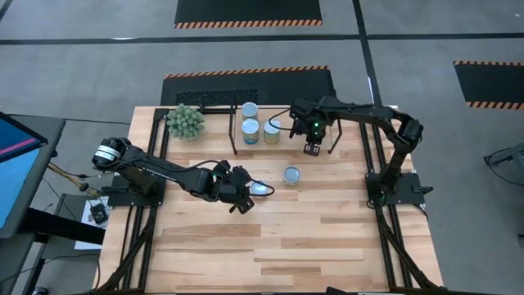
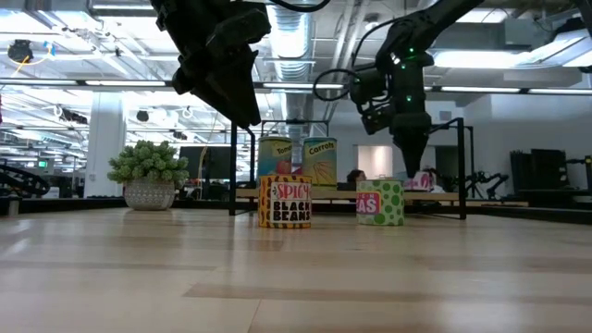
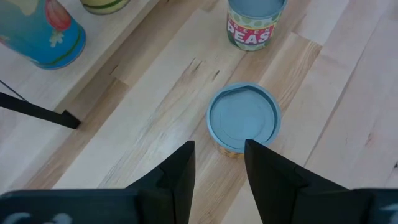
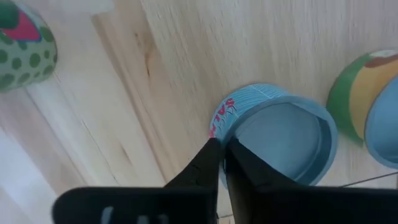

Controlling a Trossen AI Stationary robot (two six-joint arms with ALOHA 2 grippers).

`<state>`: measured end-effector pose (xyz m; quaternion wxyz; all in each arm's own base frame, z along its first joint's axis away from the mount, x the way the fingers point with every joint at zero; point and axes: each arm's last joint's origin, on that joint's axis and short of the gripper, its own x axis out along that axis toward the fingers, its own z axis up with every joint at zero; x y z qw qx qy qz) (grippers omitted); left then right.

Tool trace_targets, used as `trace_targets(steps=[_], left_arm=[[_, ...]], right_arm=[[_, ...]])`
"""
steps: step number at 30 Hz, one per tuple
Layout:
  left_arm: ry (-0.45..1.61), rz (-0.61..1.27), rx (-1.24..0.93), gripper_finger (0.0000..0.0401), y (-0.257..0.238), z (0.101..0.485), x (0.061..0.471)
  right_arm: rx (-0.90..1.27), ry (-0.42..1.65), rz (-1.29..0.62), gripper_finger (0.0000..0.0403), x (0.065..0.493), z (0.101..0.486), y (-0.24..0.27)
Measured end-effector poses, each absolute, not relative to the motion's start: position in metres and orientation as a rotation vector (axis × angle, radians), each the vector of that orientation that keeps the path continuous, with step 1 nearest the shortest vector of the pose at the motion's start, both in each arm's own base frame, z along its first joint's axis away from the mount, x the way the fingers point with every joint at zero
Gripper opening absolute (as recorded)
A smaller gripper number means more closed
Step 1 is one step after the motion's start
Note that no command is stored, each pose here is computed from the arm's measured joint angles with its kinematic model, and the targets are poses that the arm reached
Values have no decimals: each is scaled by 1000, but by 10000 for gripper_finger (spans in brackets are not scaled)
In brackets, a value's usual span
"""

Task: Pick and place cans onto a shelf
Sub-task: Put the canned salmon on the shelf, then put the canned peas on the shelf

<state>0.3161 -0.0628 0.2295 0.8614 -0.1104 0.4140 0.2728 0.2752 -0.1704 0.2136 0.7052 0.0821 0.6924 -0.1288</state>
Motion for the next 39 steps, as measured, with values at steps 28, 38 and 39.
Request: trace_targets(steps=[28, 38, 39], left_arm=[[872, 567, -236, 128, -63, 229, 316], [872, 566, -234, 128, -63, 229, 316], [870, 568, -238, 128, -63, 229, 316]], right_arm=[[202, 1577, -382, 73, 269, 219, -168], [175, 1483, -473, 73, 267, 252, -166], [179, 1476, -478, 73, 267, 257, -165]])
